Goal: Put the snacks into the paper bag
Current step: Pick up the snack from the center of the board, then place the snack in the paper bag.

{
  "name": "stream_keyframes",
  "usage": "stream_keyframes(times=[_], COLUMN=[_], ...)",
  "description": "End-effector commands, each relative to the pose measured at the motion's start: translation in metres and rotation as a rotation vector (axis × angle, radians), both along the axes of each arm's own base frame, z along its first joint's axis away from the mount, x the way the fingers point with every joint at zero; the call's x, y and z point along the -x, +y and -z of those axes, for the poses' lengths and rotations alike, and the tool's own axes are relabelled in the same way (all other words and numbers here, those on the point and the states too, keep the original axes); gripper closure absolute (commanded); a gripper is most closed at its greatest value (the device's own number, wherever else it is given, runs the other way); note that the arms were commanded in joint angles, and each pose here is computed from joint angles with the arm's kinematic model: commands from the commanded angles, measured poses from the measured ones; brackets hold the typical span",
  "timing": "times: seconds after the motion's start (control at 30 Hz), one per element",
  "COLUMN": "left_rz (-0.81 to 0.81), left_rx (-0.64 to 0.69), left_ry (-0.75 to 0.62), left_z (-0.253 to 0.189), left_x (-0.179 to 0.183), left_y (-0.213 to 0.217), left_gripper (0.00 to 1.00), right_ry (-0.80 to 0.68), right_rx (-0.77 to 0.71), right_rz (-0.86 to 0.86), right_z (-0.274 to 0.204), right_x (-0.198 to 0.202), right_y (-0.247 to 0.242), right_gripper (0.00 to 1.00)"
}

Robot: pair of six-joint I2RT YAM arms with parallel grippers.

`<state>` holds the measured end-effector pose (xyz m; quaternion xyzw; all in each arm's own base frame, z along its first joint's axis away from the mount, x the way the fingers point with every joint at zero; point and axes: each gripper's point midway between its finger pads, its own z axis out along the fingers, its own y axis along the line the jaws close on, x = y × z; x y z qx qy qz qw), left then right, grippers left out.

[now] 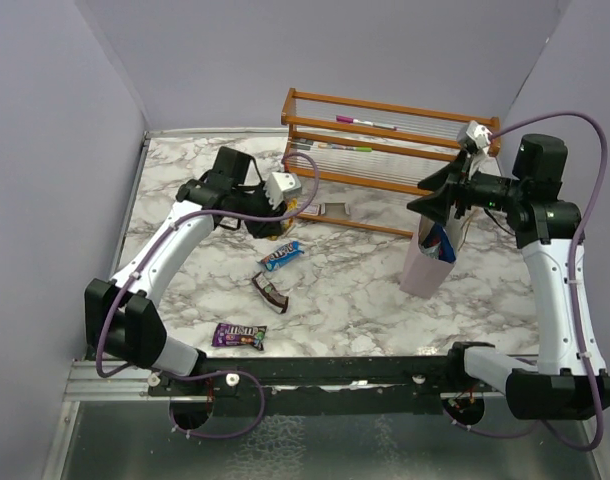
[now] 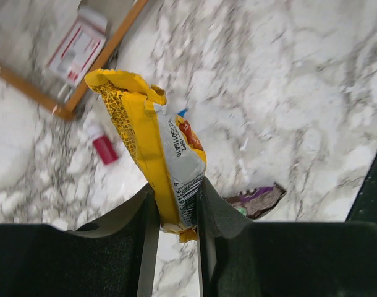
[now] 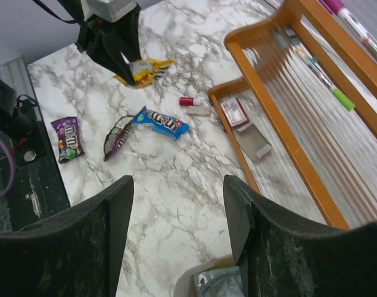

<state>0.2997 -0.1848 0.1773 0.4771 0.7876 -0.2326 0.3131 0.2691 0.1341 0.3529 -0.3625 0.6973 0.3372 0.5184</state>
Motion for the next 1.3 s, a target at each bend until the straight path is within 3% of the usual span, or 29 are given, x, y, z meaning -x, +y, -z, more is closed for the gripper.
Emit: stream_keyframes(times=[0.0,0.3,0.63,0.87,1.13,1.27], left_rz=[0.213,0.493,0.649,0.663,0.660,0.658], left_rx=[0.163,0.314,0.387,0.394,0.378,0.375], left_ry=[-0.049,-0.079,-0.063,-0.062,-0.052,-0.049], left_z=[-0.054,-0.111,-0.124,-0.121,-0.113,-0.111], left_x=[0.030,0.072,0.106,0.110,0.108,0.109], left_y=[-0.050,-0.117,-0.141,-0.146,-0.147,-0.146], left_gripper=[0.86,0.88,0.88,0.88,0.88,0.87], right_ry=[-0.110,-0.162,-0.262,-0.225,-0.191,-0.182], right_rx=[-0.053,-0.002,-0.038,-0.065,-0.116,-0.133], right_rz=[-0.166,-0.410,-0.516,-0.581,-0.619,-0.630], right_z=[-0.028,0.000,0.008,0.021,0.018,0.016], right_x=[0.009,0.020,0.028,0.050,0.067,0.072], right_y=[0.026,0.096,0.110,0.109,0.108,0.108], right_gripper=[0.40,0.38,0.39,0.54,0.82,0.91])
